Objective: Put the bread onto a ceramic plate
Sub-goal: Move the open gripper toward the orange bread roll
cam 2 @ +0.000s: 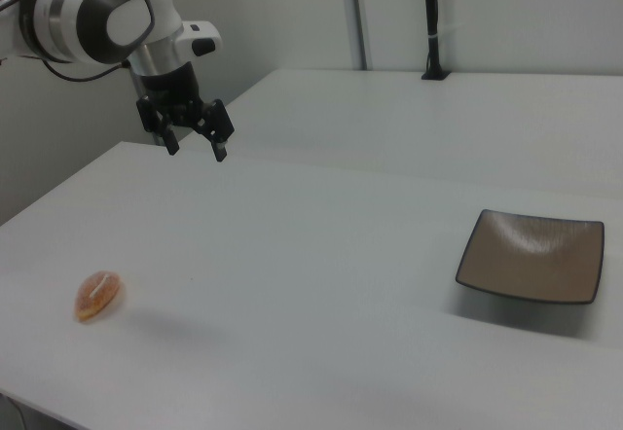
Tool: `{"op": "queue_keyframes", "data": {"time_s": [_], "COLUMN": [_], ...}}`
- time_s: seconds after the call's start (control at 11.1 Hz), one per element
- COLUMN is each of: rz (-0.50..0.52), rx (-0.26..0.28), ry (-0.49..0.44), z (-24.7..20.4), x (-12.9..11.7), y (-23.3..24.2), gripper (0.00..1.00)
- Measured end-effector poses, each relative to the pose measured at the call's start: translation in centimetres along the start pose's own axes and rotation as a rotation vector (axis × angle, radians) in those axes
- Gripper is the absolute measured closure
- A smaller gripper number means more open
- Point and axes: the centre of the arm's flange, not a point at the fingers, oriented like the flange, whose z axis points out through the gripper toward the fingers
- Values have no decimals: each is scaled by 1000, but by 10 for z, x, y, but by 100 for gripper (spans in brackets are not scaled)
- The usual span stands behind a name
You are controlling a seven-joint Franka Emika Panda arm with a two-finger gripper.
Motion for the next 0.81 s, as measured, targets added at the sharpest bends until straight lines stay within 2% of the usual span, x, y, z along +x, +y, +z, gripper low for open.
{"op": "queue_keyframes", "data": {"time_s": [0.45, 0.81], "rz": [-58, -115], "rx": [8, 19], "ry": [-23, -45], "z": [3, 3], "x": [-2, -11], "y": [-32, -96], "gripper": [0, 0]}}
